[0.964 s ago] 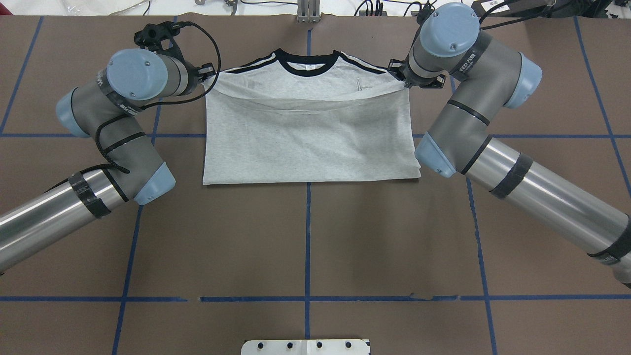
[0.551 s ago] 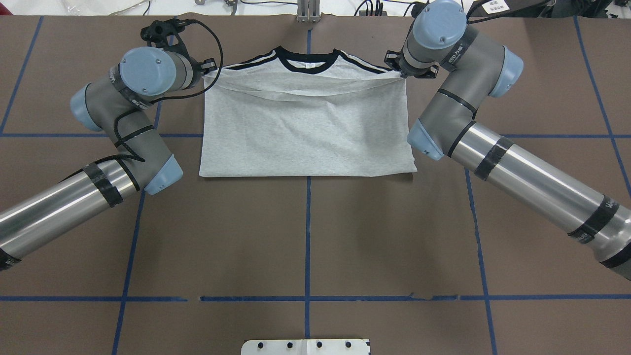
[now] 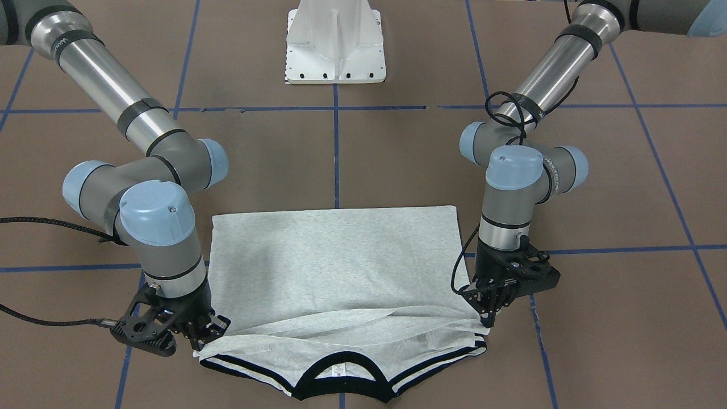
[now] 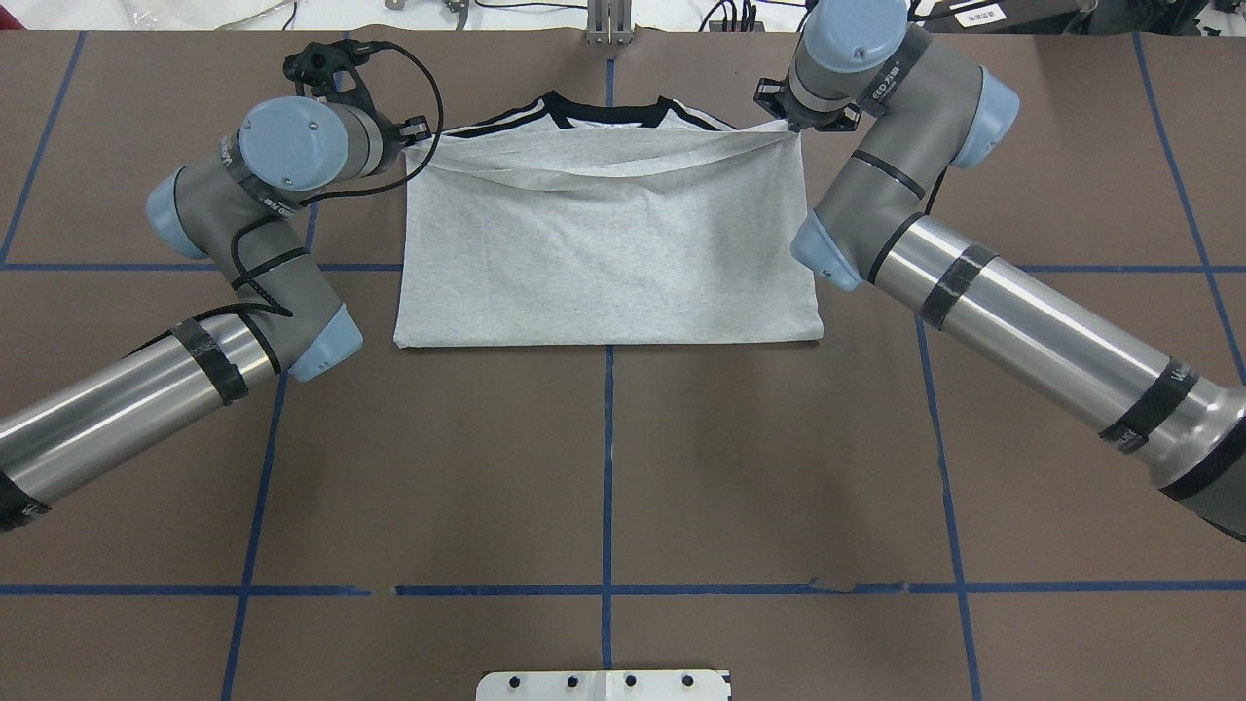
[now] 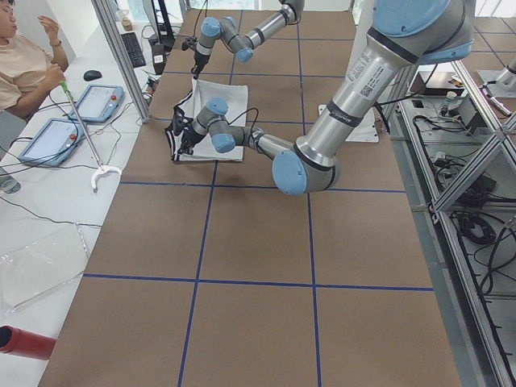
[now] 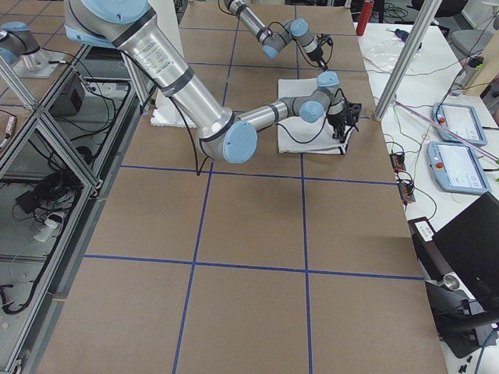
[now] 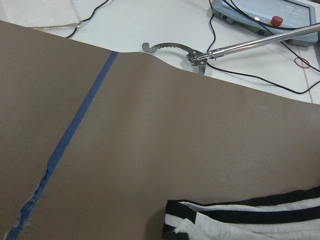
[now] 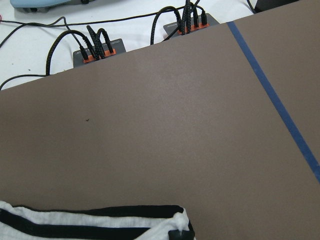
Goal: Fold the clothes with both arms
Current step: 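Release the hem and raise both grippers away from the folded shirt, then grasp the folded shirt's near corner with the right gripper, then drag the shirt toward the robot with the right gripper while the left arm moves in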
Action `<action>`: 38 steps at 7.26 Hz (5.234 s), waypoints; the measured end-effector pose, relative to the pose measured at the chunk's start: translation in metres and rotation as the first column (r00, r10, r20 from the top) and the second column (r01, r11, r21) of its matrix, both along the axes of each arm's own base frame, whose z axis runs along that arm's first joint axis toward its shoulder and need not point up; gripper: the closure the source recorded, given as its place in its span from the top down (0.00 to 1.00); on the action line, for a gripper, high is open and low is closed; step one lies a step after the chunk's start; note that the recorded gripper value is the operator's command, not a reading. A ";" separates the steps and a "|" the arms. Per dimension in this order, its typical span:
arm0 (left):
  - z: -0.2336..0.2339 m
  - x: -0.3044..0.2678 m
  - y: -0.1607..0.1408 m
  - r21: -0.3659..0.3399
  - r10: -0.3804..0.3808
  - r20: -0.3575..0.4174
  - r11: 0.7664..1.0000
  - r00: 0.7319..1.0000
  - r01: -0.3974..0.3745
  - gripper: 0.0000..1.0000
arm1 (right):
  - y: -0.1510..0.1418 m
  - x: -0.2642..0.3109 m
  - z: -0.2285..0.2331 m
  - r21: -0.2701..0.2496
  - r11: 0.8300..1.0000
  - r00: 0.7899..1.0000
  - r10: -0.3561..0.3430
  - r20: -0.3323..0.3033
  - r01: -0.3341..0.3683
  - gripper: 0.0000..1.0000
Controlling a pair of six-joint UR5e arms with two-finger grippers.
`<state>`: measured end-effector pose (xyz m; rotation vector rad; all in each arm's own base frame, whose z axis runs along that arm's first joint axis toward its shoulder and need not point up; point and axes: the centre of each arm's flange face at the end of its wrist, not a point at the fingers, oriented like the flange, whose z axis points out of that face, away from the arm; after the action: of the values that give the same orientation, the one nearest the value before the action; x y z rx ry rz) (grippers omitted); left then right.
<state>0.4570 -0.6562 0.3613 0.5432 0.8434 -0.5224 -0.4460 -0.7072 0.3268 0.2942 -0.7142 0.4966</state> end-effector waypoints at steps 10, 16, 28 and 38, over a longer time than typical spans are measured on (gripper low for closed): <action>0.003 -0.042 -0.004 0.085 0.139 -0.095 0.988 0.986 -0.131 0.65 | 0.105 0.008 0.003 -0.055 0.998 0.980 0.045 0.196 -0.034 0.70; 0.016 -0.042 0.003 0.055 0.192 -0.120 0.981 0.974 -0.186 0.65 | 0.230 0.001 0.048 -0.245 0.968 0.952 0.126 0.280 -0.056 0.68; 0.003 -0.057 0.024 0.088 0.198 -0.176 0.979 0.964 -0.185 1.00 | 0.268 0.016 0.035 -0.234 0.972 0.952 0.094 0.292 -0.024 0.00; -0.092 -0.081 0.205 -0.053 0.318 -0.577 0.905 0.753 -0.422 1.00 | 0.560 0.052 -0.034 -0.483 0.800 0.898 -0.152 0.412 0.357 0.00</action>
<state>0.3765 -0.4512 0.2695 0.0276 1.4157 -0.3803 -0.3936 -0.1469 0.2932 -0.4511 -0.9129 0.4743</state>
